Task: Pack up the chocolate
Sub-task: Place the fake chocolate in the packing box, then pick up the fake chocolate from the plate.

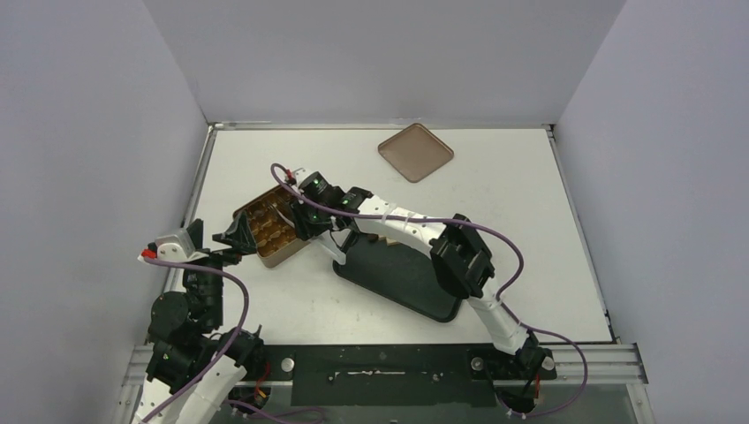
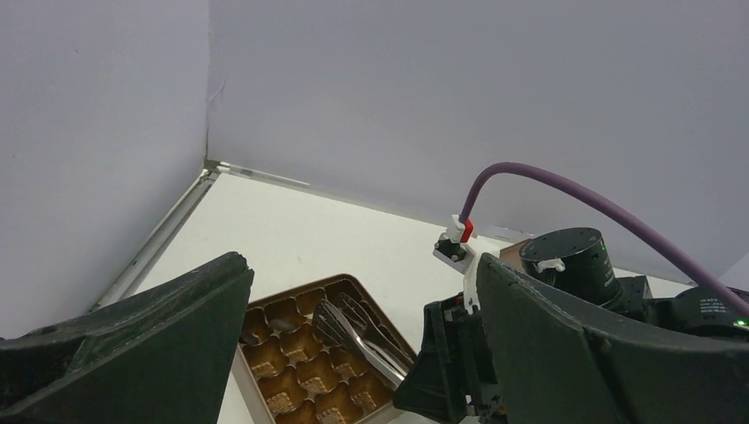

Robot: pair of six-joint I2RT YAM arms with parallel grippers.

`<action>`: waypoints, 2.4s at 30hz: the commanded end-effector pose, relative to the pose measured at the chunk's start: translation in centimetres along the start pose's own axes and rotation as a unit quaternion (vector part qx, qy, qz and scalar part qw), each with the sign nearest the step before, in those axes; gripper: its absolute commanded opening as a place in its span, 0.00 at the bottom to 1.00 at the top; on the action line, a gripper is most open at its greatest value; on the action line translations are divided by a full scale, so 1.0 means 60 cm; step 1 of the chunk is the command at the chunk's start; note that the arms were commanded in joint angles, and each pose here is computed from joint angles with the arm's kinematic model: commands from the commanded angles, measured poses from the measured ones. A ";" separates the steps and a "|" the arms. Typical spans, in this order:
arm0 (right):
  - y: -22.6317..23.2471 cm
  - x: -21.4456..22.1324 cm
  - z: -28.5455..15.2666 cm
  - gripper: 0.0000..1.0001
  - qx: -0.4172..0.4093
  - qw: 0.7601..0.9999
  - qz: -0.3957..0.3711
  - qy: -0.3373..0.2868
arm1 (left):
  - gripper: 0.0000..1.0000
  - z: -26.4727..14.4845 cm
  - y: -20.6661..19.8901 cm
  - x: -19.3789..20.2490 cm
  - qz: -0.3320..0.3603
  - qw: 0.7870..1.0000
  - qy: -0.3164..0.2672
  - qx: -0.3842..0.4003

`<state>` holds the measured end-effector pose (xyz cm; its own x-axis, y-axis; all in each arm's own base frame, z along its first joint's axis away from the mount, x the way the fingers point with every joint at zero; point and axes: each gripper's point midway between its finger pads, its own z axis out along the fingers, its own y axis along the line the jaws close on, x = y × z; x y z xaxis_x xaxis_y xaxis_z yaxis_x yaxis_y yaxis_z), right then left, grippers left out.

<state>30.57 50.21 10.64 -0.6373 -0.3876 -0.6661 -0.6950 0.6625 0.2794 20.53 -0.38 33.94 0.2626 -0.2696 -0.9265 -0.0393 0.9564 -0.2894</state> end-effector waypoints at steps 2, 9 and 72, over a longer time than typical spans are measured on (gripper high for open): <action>0.016 -0.036 -0.005 0.41 -0.005 0.999 -0.005 -0.032 | 0.97 -0.001 -0.001 -0.020 -0.011 1.000 -0.019 0.001; 0.020 -0.051 -0.018 0.41 -0.006 0.999 -0.013 -0.041 | 0.97 -0.001 -0.001 -0.021 -0.010 1.000 -0.019 0.001; -0.200 0.255 -0.366 0.43 0.211 0.971 0.111 0.036 | 0.97 0.007 -0.014 -0.005 -0.005 1.000 -0.005 0.016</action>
<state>21.42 23.05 10.79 -0.7983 -0.3062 -0.5186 -0.4035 0.9112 0.0832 20.69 -0.72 33.85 0.2547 -0.2674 -0.9293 -0.0264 0.9587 -0.2831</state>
